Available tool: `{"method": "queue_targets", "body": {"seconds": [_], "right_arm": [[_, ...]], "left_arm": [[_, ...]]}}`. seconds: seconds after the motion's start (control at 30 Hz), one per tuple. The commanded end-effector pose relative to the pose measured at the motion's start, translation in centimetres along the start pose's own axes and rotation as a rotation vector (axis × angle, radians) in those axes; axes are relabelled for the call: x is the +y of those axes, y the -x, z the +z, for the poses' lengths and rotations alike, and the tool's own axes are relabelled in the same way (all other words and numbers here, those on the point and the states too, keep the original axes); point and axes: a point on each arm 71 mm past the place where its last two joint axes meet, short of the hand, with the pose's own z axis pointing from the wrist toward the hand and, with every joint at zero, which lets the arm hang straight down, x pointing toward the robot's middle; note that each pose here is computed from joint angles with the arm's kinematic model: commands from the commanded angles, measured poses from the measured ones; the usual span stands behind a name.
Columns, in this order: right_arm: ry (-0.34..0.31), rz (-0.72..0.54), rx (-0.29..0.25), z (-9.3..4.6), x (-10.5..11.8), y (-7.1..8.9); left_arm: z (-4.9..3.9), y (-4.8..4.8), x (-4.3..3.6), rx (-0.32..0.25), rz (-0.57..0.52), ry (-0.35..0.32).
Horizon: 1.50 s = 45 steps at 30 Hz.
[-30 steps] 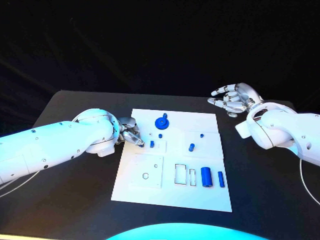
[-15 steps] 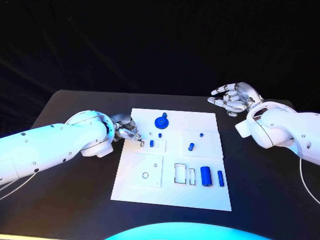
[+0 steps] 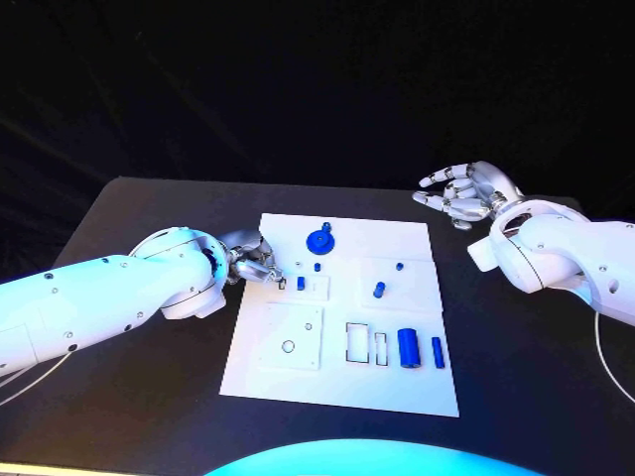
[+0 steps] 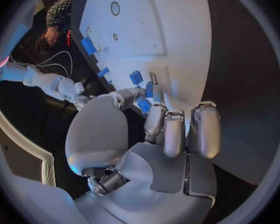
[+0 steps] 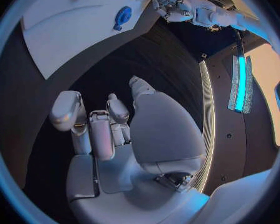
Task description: Assemble the parts on the task board
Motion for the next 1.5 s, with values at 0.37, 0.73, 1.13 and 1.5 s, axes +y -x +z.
{"method": "queue_targets", "body": {"seconds": [0.37, 0.73, 1.13, 1.5], "right_arm": [[0.01, -0.006, 0.008, -0.1, 0.0, -0.1], [0.009, -0.006, 0.009, -0.1, -0.1, -0.1], [0.008, -0.006, 0.009, -0.1, -0.1, -0.1], [0.008, -0.006, 0.009, -0.1, -0.2, -0.1]], "left_arm": [[0.41, -0.67, -0.31, -0.012, 0.085, -0.045], [0.55, -1.09, -0.54, 0.028, 0.101, -0.049], [0.65, -1.56, 0.01, 0.115, 0.097, -0.013], [0.76, -1.55, 0.38, 0.13, 0.089, 0.013]]}}
